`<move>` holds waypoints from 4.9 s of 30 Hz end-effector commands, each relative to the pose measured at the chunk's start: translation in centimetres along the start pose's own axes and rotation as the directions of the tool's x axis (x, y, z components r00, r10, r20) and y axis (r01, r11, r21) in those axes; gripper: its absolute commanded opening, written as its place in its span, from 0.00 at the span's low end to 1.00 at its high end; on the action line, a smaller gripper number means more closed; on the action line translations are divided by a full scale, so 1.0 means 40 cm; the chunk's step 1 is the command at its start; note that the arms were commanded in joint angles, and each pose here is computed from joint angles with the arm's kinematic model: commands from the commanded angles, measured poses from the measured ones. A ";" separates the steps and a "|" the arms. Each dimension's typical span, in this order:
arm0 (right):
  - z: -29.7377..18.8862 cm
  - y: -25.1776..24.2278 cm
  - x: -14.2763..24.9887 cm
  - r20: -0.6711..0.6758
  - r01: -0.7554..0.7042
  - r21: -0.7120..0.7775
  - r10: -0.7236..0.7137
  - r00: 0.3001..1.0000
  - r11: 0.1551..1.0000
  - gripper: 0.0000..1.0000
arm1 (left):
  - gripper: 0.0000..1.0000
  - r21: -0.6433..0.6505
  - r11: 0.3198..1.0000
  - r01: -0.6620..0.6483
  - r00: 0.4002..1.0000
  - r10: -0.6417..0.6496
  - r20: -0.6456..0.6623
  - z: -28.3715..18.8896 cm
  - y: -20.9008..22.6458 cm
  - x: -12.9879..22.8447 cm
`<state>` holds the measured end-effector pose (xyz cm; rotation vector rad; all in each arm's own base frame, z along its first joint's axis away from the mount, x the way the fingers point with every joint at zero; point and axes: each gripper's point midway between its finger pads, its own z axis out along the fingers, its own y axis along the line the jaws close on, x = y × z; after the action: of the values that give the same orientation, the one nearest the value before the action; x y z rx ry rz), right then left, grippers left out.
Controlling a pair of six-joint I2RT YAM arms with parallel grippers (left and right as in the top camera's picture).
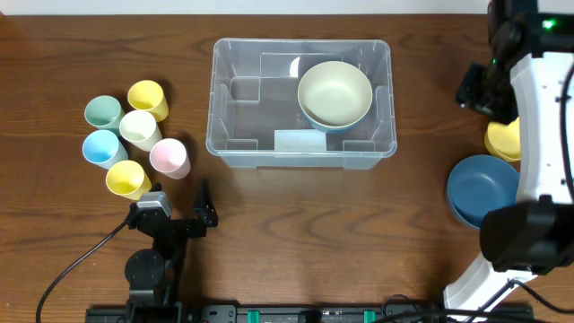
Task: Pack container
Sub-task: 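Carry the cream bowl into the bin onto the blue bowl, release, then grasp the near blue bowl rim with the right gripper, then carry the blue bowl into the bin onto the stack, release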
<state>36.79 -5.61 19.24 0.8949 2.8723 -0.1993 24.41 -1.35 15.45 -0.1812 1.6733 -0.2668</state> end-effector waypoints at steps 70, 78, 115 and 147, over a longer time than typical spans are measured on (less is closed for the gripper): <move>0.383 0.000 0.066 -0.109 -0.119 -0.162 0.102 0.989 0.980 0.02 | 0.98 0.001 1.000 0.001 0.999 -0.001 -0.043 0.004 0.005 0.039; 0.352 0.003 0.057 -0.097 -0.107 -0.178 0.091 0.991 0.978 0.01 | 0.98 0.001 1.000 0.001 0.999 -0.001 -0.043 0.004 0.005 0.039; -0.089 0.691 0.320 0.575 0.823 0.033 -0.684 0.449 0.568 0.01 | 0.98 0.001 1.000 0.001 0.999 -0.001 -0.043 0.004 0.005 0.039; -0.311 0.406 -0.025 0.616 0.531 -0.016 -0.410 0.673 0.847 0.66 | 0.98 0.001 1.000 0.001 0.999 -0.001 -0.043 0.004 0.005 0.039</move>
<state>45.10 16.34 28.48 -0.2758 2.3917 -0.1269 24.41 -1.36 15.47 -0.1808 1.6726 -0.2672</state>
